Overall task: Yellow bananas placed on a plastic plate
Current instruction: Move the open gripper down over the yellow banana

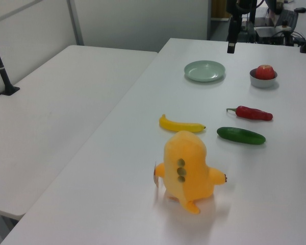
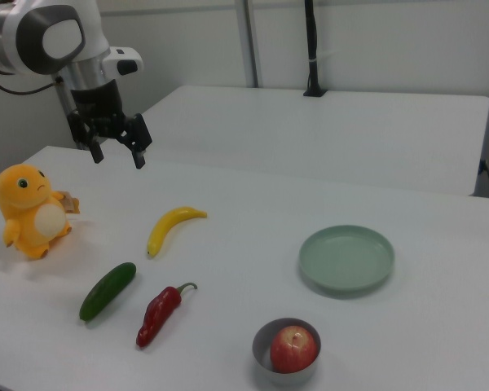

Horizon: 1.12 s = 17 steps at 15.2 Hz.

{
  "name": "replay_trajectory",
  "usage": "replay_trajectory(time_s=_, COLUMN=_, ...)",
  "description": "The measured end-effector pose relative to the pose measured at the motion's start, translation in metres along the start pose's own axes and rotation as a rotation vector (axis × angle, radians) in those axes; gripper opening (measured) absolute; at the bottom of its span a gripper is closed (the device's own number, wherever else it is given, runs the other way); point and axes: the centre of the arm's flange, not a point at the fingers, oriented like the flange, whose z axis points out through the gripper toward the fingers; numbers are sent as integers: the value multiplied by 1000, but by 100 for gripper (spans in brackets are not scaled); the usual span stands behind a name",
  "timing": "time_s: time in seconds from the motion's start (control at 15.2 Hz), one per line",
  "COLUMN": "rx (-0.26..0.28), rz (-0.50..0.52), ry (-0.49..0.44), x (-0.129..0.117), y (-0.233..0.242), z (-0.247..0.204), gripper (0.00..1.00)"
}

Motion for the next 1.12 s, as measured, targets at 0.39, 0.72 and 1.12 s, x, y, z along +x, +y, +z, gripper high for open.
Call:
replay_trajectory(time_s=0.39, rx=0, rz=0, ry=0, x=0, y=0, z=0, gripper=100)
replay_trajectory(time_s=0.72, rx=0, rz=-1, ry=-6, x=0, y=0, z=3, gripper=100)
replay_trajectory(time_s=1.12, rx=3, rz=-31, ry=60, x=34, y=-12, z=48, gripper=100)
